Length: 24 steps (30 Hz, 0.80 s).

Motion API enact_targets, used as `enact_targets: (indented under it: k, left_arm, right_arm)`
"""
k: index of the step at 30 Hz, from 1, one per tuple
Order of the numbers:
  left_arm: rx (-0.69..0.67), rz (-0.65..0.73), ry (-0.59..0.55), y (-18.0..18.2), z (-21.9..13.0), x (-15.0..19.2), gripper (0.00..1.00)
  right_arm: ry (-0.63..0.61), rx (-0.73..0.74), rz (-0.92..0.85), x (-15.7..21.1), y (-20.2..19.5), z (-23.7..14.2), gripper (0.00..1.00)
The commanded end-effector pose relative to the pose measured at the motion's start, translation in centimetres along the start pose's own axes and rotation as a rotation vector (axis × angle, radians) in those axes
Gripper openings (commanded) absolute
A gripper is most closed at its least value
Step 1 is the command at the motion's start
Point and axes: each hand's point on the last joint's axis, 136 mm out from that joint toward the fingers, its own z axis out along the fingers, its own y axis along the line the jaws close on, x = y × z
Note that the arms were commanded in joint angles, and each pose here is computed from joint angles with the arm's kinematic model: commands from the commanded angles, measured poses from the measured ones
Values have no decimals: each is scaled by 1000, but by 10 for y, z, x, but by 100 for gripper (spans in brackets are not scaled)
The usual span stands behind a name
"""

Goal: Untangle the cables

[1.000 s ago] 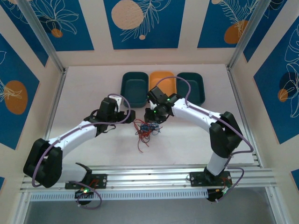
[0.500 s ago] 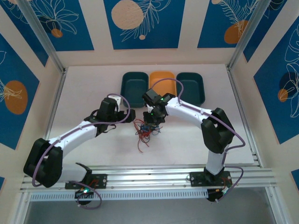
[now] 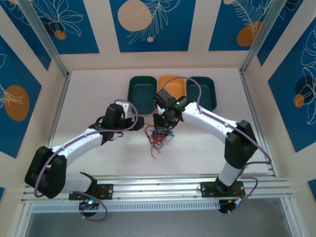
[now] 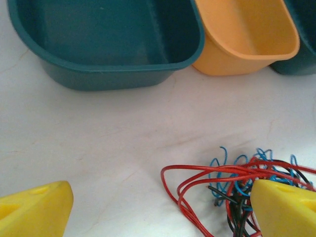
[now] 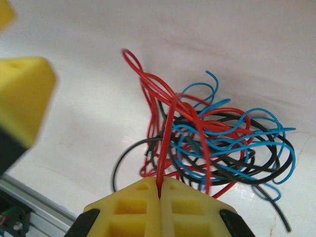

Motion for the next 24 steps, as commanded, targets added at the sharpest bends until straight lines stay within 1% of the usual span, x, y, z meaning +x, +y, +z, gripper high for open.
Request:
enact_targets:
  k: [1,5,8,15,20,24]
  left_arm:
    - [95,5,-10,-18,1,1,91]
    - [162,46,3,-35,5,6,91]
    - [176,63,0,-41,8,7,90]
    - [177,38,-24,-41,16,6,90]
    - [166,33,-38,-39,18,2,91]
    - [160,33,-44,-38,19,1,91]
  right_arm:
    - [-89,-48,-52,-12,17,-30,0]
    - [-147,-89,-65,-20,26,-46,0]
    - [-199,-124,-80,-26,33,-61,0]
    - [-357,-157,-128,-45,45,-116,0]
    - [-479,-150,-165,-58,48,-160,0]
    - [-542,-199,-199,-63,57,-184,0]
